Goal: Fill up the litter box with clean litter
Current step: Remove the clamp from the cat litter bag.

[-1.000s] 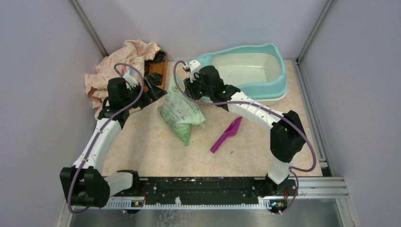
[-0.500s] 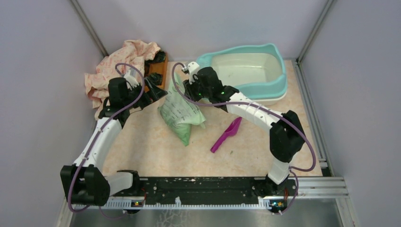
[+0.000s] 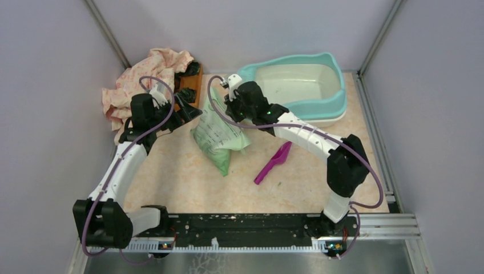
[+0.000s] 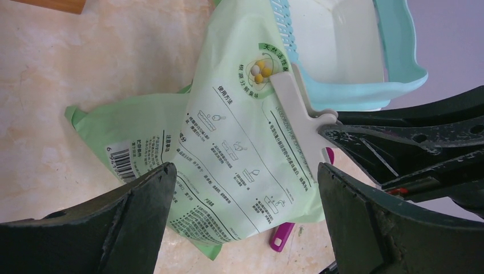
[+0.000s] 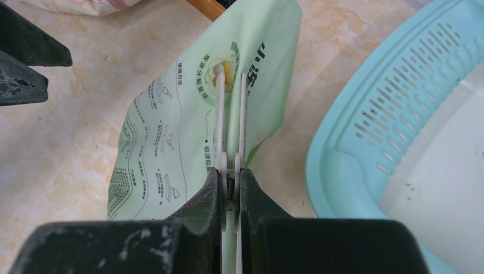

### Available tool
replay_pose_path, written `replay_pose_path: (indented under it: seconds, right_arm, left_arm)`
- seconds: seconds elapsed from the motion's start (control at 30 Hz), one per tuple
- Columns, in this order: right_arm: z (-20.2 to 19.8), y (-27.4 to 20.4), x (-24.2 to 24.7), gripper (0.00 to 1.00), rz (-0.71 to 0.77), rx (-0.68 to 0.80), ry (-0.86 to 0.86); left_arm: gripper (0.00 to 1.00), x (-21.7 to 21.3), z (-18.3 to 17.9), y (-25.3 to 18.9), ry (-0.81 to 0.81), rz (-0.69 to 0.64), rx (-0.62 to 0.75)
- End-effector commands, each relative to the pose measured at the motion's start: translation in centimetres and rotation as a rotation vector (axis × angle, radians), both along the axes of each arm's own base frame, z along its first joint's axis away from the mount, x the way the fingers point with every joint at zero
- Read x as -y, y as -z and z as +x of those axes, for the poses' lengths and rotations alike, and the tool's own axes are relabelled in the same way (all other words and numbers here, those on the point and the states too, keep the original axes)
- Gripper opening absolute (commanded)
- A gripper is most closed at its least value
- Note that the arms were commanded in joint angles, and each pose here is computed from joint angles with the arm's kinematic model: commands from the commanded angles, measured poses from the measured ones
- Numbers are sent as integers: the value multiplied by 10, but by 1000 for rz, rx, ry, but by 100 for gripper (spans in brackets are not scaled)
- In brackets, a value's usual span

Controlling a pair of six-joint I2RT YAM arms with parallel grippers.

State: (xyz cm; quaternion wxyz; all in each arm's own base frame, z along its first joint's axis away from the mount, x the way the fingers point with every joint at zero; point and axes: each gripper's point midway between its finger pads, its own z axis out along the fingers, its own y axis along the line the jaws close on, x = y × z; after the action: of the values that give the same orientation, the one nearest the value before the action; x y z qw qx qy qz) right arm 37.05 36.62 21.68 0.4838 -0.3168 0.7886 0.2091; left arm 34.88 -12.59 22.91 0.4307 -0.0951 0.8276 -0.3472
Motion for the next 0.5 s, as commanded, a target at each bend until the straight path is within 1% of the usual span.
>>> replay_pose_path:
  seconds: [0.0, 0.17, 0.23, 0.33, 0.47]
  right_arm:
    - [-6, -103, 7, 0, 153, 168, 34]
    - [-18, -137, 35, 0, 183, 199, 106]
    - [-23, -134, 53, 0, 159, 187, 159]
    - [-31, -111, 91, 0, 96, 142, 300]
    - [-51, -60, 160, 0, 12, 62, 560]
  left_arm:
    - [99, 4, -4, -1, 26, 3, 12]
    - [99, 4, -5, -1, 27, 1, 10]
    - [99, 4, -5, -3, 28, 0, 13]
    - [99, 4, -6, -5, 31, 3, 16]
    - [99, 4, -7, -9, 38, 14, 19]
